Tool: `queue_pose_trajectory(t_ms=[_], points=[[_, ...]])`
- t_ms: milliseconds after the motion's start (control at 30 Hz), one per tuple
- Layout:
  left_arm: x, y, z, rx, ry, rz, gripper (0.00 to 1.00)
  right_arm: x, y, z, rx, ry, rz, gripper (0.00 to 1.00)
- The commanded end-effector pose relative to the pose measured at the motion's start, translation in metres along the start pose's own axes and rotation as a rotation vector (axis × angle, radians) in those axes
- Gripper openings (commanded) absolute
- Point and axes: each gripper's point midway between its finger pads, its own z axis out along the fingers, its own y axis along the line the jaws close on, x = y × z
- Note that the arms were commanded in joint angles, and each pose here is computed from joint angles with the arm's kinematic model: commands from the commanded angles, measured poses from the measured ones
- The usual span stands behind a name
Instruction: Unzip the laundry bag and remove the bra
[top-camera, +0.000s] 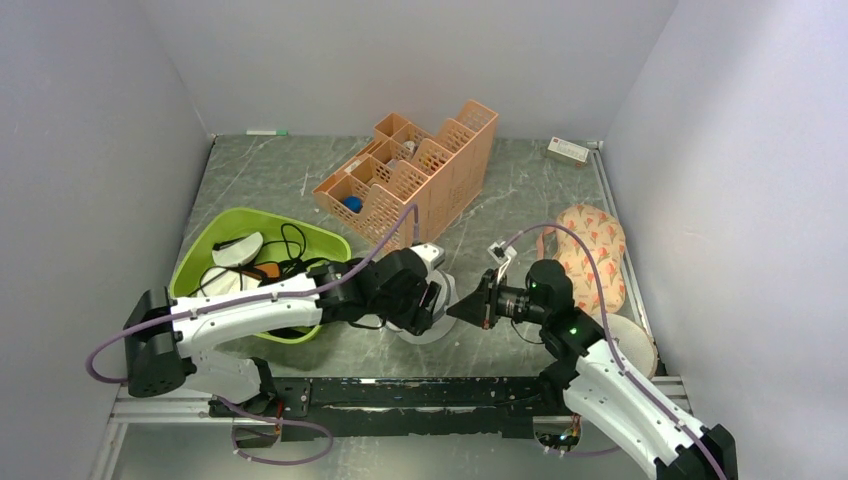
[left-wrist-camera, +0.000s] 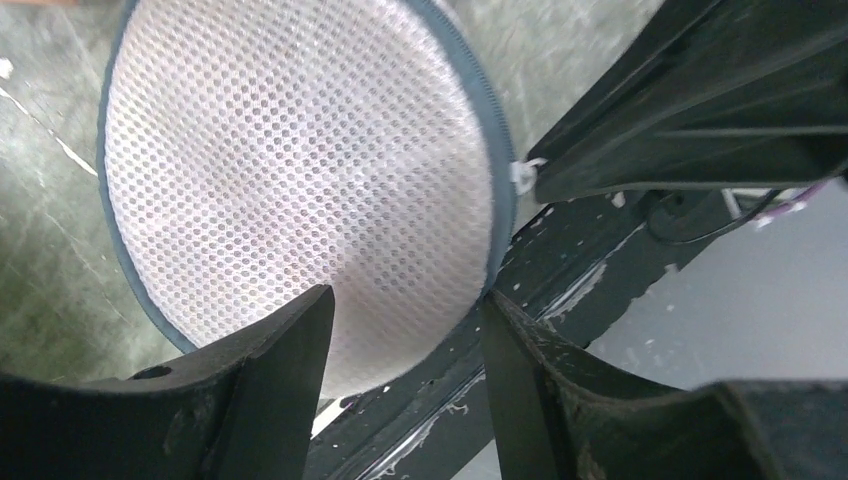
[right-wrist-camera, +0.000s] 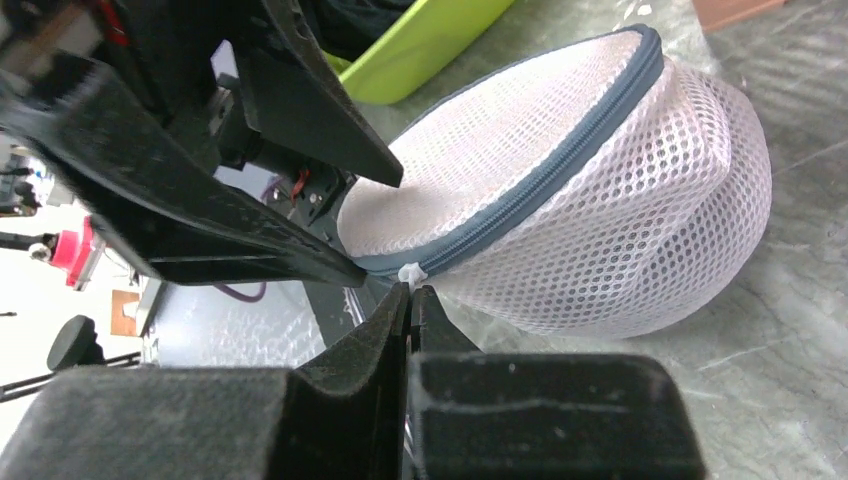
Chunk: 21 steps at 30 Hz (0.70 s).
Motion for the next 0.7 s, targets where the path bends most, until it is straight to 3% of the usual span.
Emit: queue_pose_trajectory(t_ms=[0, 167, 333, 400, 667], points=[[0.012, -0.001, 0.017, 0.065, -0.008, -0.003, 0.65, 0.013, -0.004, 0.002, -0.019, 0.039, -0.031, 0.00], [0.007, -0.003, 0.015, 0.083, -0.071, -0.067, 0.65, 0.008, -0.003, 0.001, -0.029, -0.025, -0.029, 0.00], [-0.017, -0.010, 0.010, 0.086, -0.128, -0.066, 0.77, 0.008, -0.008, 0.002, -0.012, -0.029, -0.041, 0.00], [-0.020, -0.012, 0.014, 0.076, -0.118, -0.057, 0.78, 0.006, -0.011, 0.002, 0.010, -0.030, -0.050, 0.00], [-0.028, -0.014, 0.022, 0.061, -0.120, -0.045, 0.57, -0.002, -0.011, 0.006, 0.015, -0.040, -0.057, 0.00]])
